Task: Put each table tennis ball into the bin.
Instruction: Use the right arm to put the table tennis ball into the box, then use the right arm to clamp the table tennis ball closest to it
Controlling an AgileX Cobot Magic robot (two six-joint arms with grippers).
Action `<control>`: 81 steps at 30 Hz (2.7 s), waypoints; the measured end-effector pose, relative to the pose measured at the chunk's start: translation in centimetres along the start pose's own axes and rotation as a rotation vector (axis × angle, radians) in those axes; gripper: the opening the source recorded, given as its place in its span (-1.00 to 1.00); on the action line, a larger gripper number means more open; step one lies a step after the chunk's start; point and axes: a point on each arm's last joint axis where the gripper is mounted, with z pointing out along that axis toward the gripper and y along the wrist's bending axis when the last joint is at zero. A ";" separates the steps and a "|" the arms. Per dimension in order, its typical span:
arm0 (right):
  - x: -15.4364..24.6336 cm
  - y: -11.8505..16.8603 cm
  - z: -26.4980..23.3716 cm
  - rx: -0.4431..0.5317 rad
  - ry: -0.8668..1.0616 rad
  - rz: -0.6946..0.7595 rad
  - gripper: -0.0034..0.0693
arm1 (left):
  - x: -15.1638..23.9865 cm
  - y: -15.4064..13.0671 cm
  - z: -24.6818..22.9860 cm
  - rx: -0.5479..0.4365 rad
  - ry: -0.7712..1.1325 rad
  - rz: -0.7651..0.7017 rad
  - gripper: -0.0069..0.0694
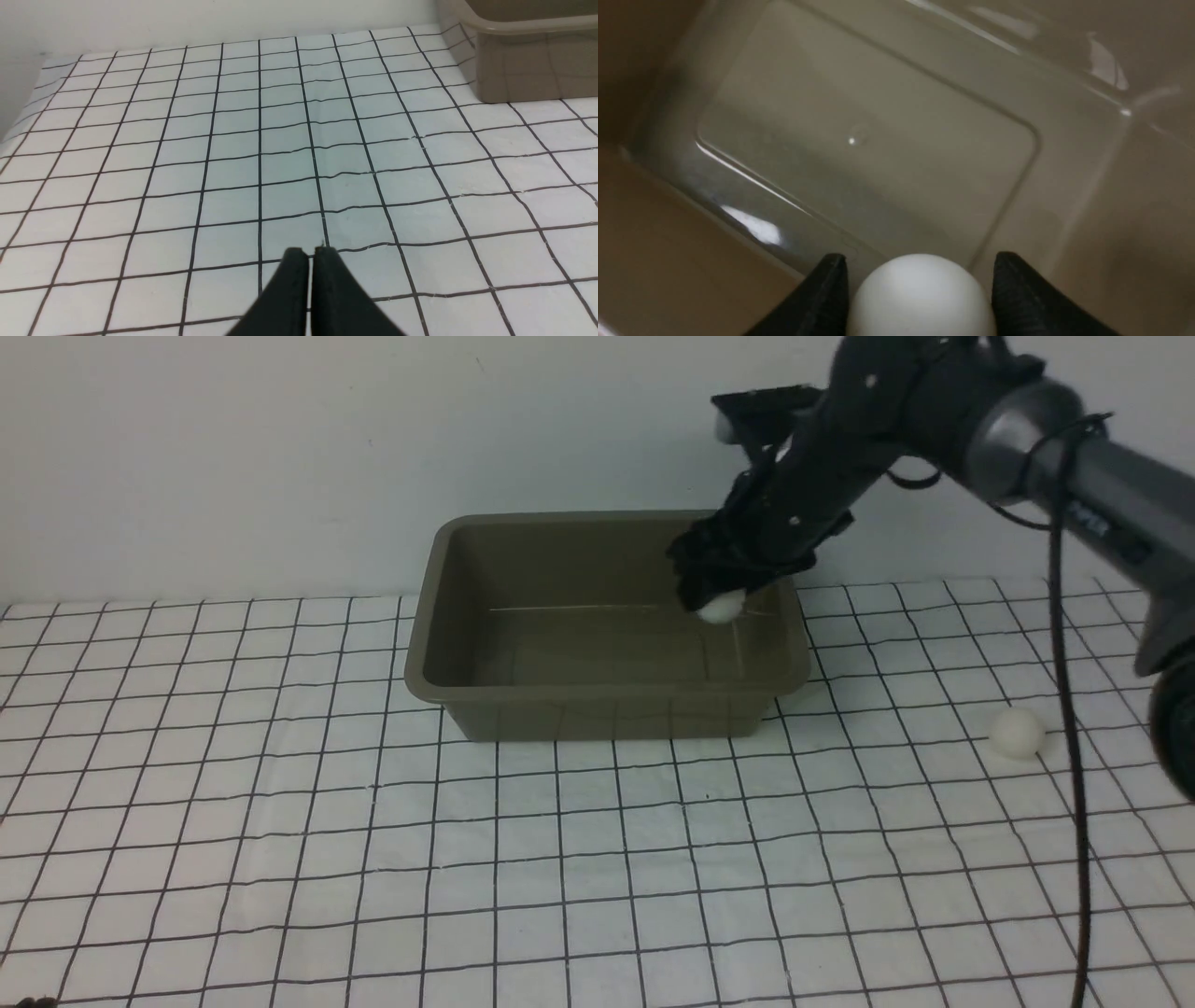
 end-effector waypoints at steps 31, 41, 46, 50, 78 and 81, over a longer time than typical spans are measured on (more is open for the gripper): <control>0.1 0.1 1.1 0.083 0.063 -0.067 0.31 | 0.0 0.0 0.0 0.000 0.000 0.000 -0.83; 0.5 -8.5 -13.2 0.291 -0.082 0.112 0.31 | 0.0 0.0 0.0 0.000 0.000 0.000 -0.83; 5.2 -13.0 -14.3 0.313 0.025 0.251 0.31 | 0.0 0.0 0.0 0.000 0.000 0.000 -0.83; 8.6 -14.1 -12.8 0.236 0.120 0.349 0.31 | 0.0 0.0 0.0 0.000 0.000 0.000 -0.83; 13.7 -14.8 -5.2 0.238 0.277 0.352 0.31 | 0.0 0.0 0.0 0.000 0.000 0.000 -0.83; 13.9 -15.0 -4.5 0.237 0.287 0.351 0.31 | 0.0 0.0 0.0 0.000 0.000 0.000 -0.83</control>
